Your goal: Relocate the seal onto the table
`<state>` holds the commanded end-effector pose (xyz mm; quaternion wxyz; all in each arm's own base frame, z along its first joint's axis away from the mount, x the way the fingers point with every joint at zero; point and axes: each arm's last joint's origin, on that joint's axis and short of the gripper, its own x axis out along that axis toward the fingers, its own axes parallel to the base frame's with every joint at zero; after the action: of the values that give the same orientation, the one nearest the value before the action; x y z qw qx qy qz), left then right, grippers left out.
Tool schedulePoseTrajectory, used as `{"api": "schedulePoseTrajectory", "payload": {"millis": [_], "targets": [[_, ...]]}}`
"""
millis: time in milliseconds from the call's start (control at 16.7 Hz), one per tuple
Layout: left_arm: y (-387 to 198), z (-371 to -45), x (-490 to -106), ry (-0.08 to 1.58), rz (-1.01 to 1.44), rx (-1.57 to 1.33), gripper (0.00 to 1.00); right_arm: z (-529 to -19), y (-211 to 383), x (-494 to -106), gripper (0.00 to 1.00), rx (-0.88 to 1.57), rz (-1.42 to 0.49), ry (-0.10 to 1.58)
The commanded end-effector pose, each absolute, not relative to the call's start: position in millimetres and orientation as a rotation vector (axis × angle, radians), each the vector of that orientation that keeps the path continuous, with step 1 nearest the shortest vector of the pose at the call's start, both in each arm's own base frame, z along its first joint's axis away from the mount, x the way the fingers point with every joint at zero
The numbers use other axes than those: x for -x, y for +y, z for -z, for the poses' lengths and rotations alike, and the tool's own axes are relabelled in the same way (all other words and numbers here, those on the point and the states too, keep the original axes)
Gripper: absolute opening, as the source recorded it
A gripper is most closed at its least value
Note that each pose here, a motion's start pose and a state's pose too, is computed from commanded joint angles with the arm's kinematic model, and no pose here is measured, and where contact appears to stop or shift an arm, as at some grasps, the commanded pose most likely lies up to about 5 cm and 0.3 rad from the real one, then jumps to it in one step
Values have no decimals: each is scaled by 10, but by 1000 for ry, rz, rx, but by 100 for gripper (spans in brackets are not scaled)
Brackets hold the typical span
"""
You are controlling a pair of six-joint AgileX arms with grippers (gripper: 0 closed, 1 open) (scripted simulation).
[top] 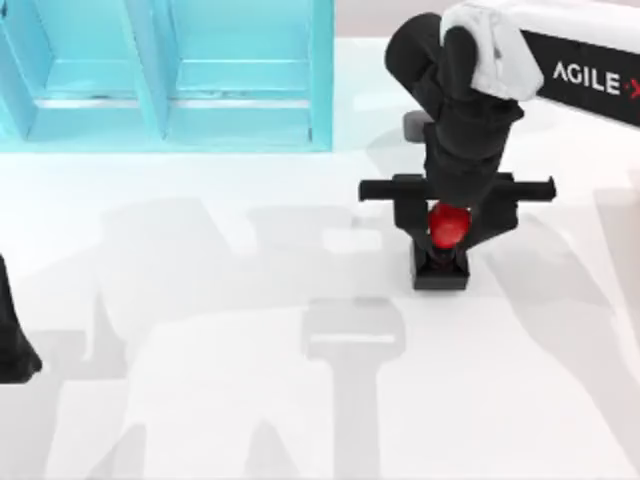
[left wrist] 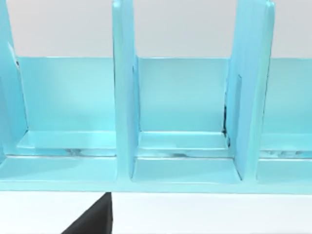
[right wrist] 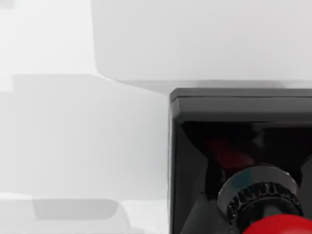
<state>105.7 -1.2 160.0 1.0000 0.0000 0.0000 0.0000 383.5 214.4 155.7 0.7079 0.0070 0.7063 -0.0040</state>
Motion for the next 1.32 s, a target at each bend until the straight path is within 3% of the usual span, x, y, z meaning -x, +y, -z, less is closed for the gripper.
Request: {"api": "schedulePoseTrajectory", "payload": {"millis": [720, 1320], "targets": [[-12, -1600, -1057, 0, 0, 0, 100, -1557, 2144, -3835, 98, -16, 9, 1569], [-12, -1600, -1057, 0, 0, 0, 100, -1560, 2139, -3839, 100, -17, 10, 1569]]}}
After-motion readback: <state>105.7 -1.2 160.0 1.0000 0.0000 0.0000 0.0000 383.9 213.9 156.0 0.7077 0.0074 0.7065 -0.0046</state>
